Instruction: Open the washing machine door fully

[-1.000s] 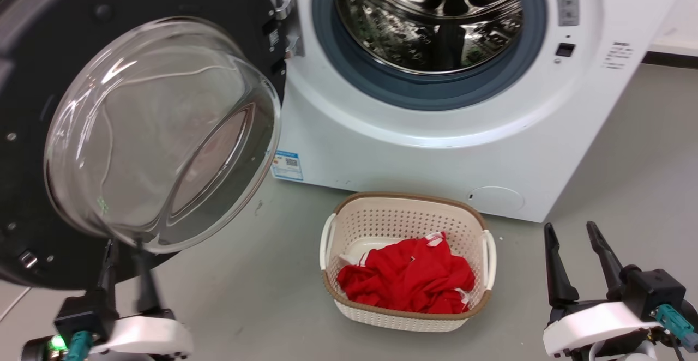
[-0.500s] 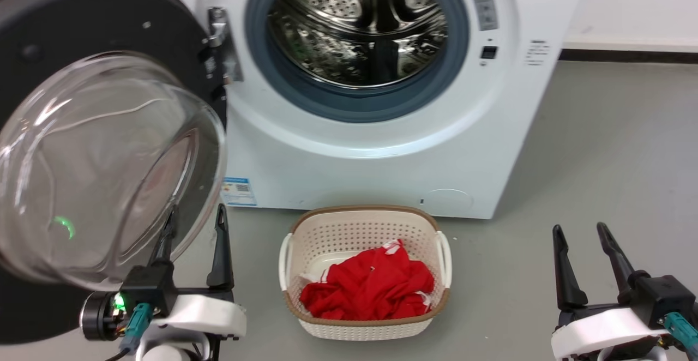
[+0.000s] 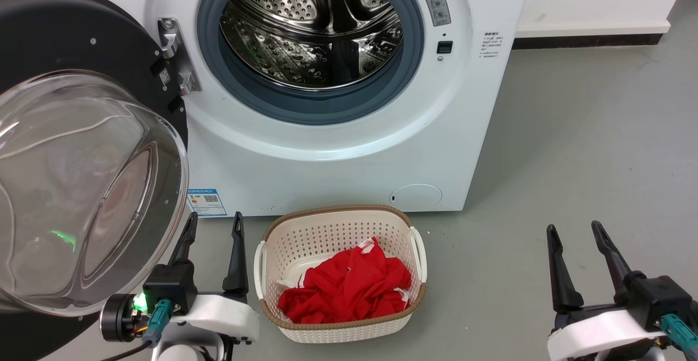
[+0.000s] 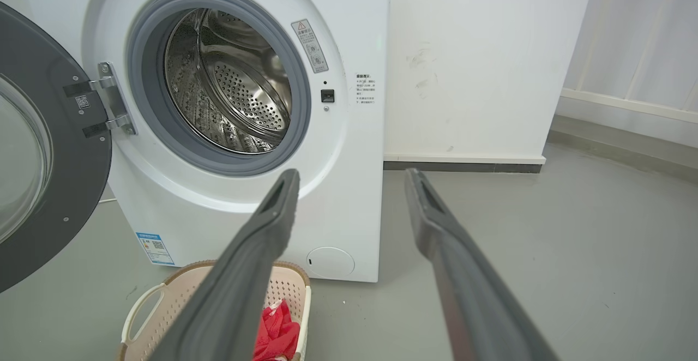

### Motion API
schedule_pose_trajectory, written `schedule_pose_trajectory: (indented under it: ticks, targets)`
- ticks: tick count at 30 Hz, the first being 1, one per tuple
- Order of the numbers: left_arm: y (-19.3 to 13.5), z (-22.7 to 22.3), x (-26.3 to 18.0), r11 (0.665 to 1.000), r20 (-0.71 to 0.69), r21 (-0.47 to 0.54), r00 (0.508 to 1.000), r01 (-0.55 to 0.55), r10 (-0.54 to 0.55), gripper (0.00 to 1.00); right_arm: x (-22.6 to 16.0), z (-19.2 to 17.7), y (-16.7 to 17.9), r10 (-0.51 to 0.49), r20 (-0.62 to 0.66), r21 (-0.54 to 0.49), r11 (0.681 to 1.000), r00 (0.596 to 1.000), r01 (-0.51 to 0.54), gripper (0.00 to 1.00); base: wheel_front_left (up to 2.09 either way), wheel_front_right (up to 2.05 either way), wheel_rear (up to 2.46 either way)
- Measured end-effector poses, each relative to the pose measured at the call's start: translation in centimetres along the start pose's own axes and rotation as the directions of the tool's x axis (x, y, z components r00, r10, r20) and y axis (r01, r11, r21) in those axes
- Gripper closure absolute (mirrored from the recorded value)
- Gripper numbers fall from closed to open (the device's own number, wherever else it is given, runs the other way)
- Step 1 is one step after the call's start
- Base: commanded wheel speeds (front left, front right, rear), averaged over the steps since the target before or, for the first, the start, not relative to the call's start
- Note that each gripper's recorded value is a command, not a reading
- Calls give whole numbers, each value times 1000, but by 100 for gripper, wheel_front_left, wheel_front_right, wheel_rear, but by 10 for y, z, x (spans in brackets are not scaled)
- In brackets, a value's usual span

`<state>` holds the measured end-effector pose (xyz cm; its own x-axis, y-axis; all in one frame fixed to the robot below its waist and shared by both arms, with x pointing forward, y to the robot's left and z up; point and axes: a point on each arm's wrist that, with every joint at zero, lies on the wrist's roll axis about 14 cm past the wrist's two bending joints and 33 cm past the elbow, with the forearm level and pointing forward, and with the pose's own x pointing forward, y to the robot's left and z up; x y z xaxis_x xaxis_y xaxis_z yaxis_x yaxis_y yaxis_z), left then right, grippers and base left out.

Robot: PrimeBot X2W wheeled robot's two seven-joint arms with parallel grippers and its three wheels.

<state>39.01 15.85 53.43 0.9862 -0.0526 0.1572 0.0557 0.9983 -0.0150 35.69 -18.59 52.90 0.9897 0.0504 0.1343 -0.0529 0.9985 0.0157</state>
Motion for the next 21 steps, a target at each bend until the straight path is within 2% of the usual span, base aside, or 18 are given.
schedule_pose_trajectory:
  ticks: [21]
  targets:
    - [8,0,-3,999,-1,12,1000,-31,31,0,4,-7,10,28,-19,20,999,999,-28,0,0,0,0]
